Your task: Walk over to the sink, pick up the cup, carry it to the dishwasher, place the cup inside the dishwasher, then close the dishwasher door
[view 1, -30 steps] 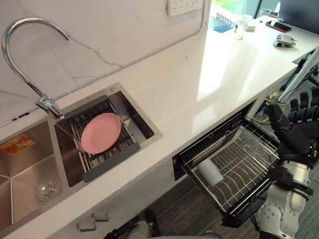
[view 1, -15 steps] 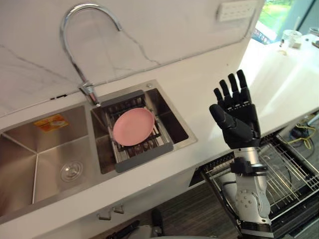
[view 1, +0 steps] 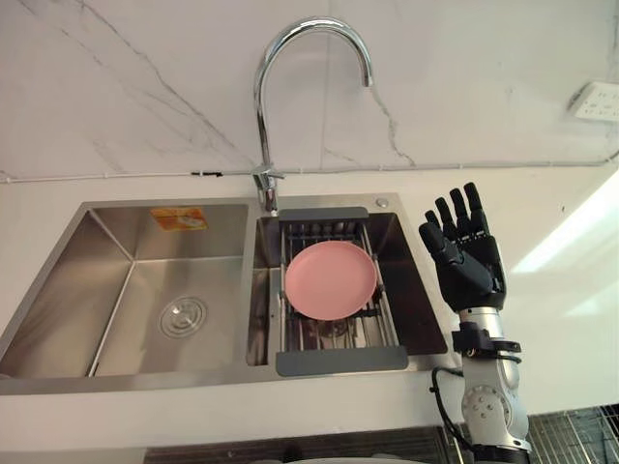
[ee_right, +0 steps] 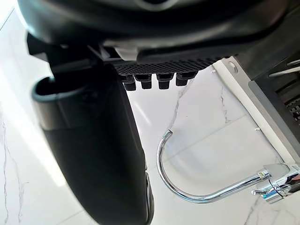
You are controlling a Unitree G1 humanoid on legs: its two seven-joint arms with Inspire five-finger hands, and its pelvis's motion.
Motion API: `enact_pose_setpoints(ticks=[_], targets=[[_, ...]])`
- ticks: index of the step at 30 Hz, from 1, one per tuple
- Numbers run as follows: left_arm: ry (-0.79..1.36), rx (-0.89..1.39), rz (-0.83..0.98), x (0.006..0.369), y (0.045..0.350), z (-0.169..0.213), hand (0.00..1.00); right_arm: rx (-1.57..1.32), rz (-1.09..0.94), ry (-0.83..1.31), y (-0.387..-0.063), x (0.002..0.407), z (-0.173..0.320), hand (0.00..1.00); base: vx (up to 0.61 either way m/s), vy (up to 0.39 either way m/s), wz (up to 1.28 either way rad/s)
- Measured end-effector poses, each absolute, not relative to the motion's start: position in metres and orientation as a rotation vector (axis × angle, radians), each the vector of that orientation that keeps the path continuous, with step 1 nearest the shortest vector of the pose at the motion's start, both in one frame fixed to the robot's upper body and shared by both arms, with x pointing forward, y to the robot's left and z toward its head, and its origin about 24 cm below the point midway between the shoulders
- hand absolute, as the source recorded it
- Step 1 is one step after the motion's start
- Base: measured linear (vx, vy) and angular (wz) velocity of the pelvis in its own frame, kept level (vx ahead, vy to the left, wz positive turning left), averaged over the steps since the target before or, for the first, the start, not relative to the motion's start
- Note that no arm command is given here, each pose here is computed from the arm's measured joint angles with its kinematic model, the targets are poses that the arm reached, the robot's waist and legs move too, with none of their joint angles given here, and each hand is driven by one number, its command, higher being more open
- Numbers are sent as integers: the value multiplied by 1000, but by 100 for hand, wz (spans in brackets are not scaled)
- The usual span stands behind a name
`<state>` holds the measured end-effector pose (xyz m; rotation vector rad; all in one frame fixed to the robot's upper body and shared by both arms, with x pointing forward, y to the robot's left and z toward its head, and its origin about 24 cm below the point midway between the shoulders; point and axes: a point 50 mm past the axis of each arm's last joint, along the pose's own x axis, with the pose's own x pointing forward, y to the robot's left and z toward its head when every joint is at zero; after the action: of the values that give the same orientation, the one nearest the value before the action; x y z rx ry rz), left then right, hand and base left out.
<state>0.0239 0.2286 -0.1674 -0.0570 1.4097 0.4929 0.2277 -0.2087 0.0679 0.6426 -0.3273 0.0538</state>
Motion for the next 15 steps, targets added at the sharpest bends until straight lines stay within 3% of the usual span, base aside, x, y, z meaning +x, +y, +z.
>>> enact_pose_setpoints(ticks=[10, 15], targets=[[1339, 54, 377, 37, 225, -165, 100, 657, 88, -263, -188, 234, 66, 100, -26, -30, 14], [1372, -48, 351, 32, 220, -166, 100, 480, 41, -201, -185, 240, 66, 100, -31, -2, -24]])
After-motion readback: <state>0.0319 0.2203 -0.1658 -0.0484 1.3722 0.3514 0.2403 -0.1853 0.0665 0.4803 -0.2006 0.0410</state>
